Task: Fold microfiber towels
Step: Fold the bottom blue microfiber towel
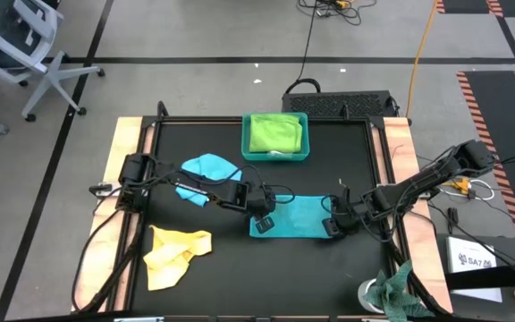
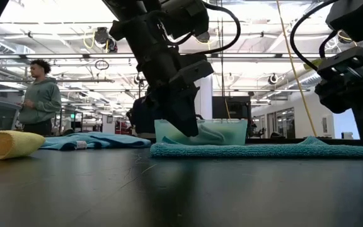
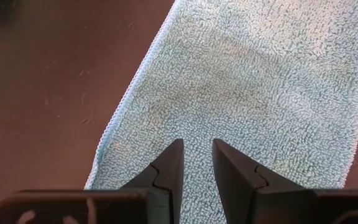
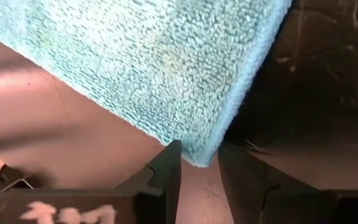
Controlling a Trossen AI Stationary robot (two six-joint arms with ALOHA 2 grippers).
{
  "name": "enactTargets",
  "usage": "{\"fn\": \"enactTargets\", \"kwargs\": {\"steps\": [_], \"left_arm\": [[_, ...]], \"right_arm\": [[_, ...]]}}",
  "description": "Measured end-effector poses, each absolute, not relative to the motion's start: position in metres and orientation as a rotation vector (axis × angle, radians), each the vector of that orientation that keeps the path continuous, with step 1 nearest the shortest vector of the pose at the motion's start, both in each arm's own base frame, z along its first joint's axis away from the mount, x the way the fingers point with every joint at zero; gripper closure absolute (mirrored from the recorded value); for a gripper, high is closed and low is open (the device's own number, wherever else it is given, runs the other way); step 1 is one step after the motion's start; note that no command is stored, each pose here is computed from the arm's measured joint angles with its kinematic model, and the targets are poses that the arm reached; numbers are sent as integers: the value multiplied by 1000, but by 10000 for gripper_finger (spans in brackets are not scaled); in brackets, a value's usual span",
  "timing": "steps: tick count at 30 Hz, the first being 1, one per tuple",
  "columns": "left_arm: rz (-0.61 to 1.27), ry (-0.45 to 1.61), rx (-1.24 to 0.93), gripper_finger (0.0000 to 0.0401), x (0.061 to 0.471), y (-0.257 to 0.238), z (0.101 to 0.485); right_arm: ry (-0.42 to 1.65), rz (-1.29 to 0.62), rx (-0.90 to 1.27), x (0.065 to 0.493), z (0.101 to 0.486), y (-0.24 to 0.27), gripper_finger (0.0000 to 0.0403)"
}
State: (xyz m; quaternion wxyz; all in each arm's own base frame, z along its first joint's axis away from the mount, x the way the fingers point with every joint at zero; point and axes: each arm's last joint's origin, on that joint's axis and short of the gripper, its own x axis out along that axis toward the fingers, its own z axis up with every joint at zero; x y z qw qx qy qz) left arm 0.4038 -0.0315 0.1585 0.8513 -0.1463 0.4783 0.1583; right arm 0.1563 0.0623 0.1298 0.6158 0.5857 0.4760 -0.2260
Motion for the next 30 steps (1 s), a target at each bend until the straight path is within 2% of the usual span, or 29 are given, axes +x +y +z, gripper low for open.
{"fn": "enactTargets", "kwargs": {"steps": [12,15,22,30], "left_arm": [[342,1004,-302,316,404,-31,159],[343,1004,-303,316,404,-31,159],[347,1003,-309,316,404,-31,159],[354,1001,-323,316,404,-31,158]], "right_arm": [[1004,-541,1412,153,119,59,306],[994,-531,1431,148,111,58,322],[987,-490,1404,146,107,57,396],[991,-487,1395,146,106,57,401]]}}
